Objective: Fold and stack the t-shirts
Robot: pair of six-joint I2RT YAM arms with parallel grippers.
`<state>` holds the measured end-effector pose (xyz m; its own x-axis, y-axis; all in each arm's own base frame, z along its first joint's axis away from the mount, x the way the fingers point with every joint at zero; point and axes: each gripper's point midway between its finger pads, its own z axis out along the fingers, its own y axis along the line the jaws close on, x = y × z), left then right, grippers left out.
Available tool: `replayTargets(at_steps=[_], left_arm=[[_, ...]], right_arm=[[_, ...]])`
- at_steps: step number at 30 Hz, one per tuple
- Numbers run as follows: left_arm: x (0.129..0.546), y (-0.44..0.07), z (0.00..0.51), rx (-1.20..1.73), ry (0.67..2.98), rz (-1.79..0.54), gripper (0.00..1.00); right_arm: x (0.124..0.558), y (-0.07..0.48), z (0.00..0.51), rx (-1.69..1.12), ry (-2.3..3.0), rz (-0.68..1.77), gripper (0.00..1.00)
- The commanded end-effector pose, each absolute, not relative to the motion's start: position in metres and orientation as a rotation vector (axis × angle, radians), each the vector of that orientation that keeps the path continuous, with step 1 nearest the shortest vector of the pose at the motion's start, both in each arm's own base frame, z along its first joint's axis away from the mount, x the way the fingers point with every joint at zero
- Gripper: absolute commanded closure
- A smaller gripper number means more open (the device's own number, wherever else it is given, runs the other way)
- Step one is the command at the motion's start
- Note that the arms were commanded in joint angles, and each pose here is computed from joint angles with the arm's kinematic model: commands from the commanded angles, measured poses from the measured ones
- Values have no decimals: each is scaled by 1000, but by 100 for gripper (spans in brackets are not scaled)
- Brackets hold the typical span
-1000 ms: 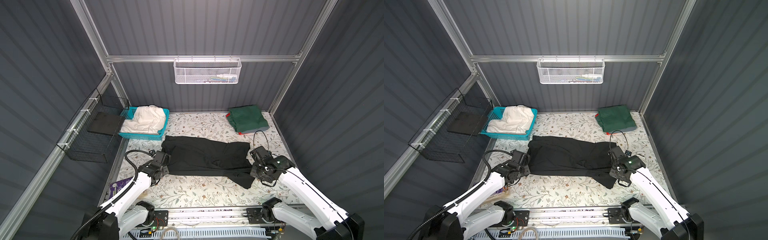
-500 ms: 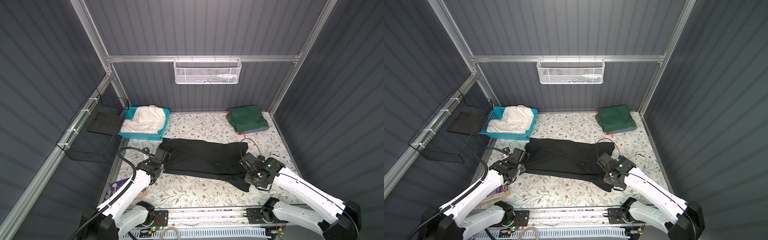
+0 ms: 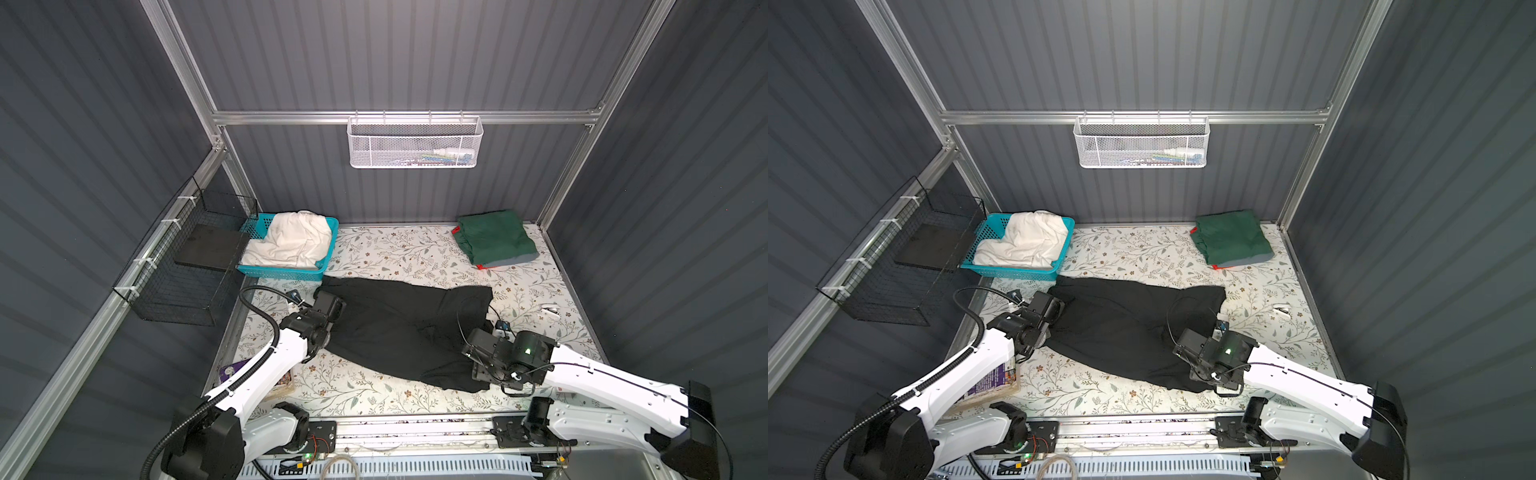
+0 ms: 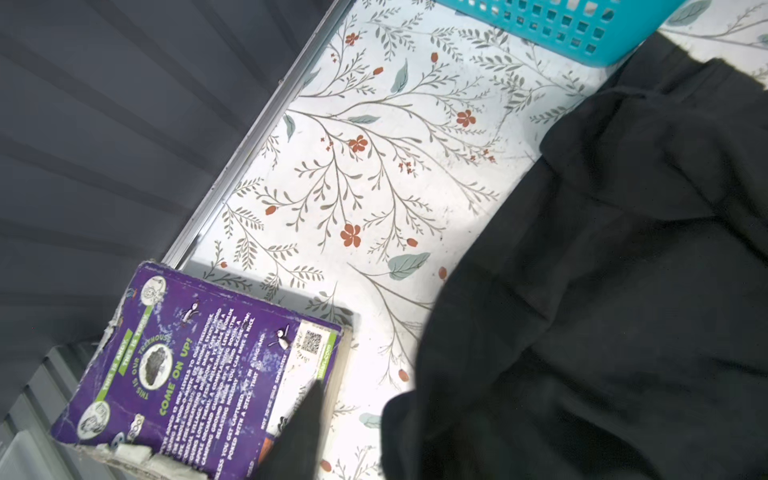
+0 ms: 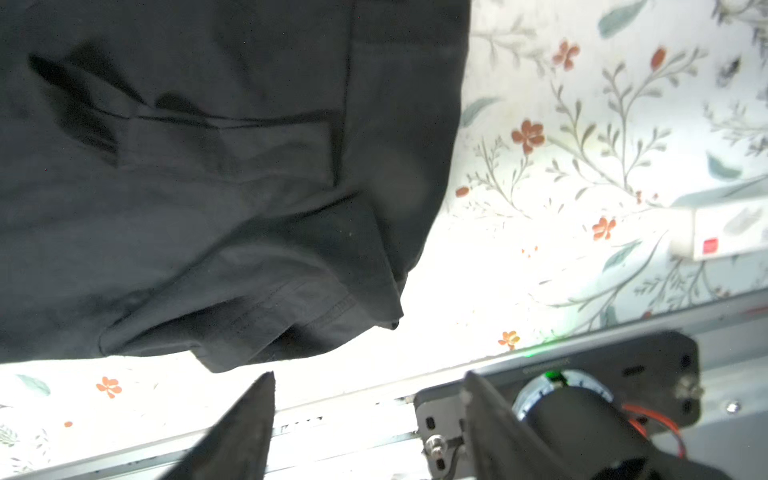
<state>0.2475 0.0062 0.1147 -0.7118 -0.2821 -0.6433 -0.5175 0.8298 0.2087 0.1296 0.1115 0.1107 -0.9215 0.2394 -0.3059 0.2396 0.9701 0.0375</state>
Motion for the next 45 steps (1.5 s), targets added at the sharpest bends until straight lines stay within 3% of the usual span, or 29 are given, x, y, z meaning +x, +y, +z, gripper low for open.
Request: replayTargets(at_steps=[1,3,5,8,15,20,27,31,38,45], left_arm=[[248,16,137,-622,2319,533,16],[252,16,150,-603,2291,522,4],[257,14,162,-579,2279,510,0],[271,2,171,-523,2288,454,0],[298,-22,177,-451,2307,335,0],[305,-29,173,-430,2334,322,0],[309,-31,176,-429,2320,312,0],[312,-32,178,-431,2319,309,0],[309,-26,178,-437,2316,332,0],[308,-22,169,-452,2330,352,0]], right_arm=[[164,117,143,320,2671,126,14],[189,112,146,404,2664,196,13],[213,103,149,467,2632,216,13],[258,96,157,480,2579,221,15],[337,65,104,552,2677,107,28],[368,36,69,655,2702,19,40],[394,41,39,660,2745,42,45],[408,37,26,680,2755,52,59],[433,29,26,642,2770,11,99],[464,13,55,510,2719,-122,100]])
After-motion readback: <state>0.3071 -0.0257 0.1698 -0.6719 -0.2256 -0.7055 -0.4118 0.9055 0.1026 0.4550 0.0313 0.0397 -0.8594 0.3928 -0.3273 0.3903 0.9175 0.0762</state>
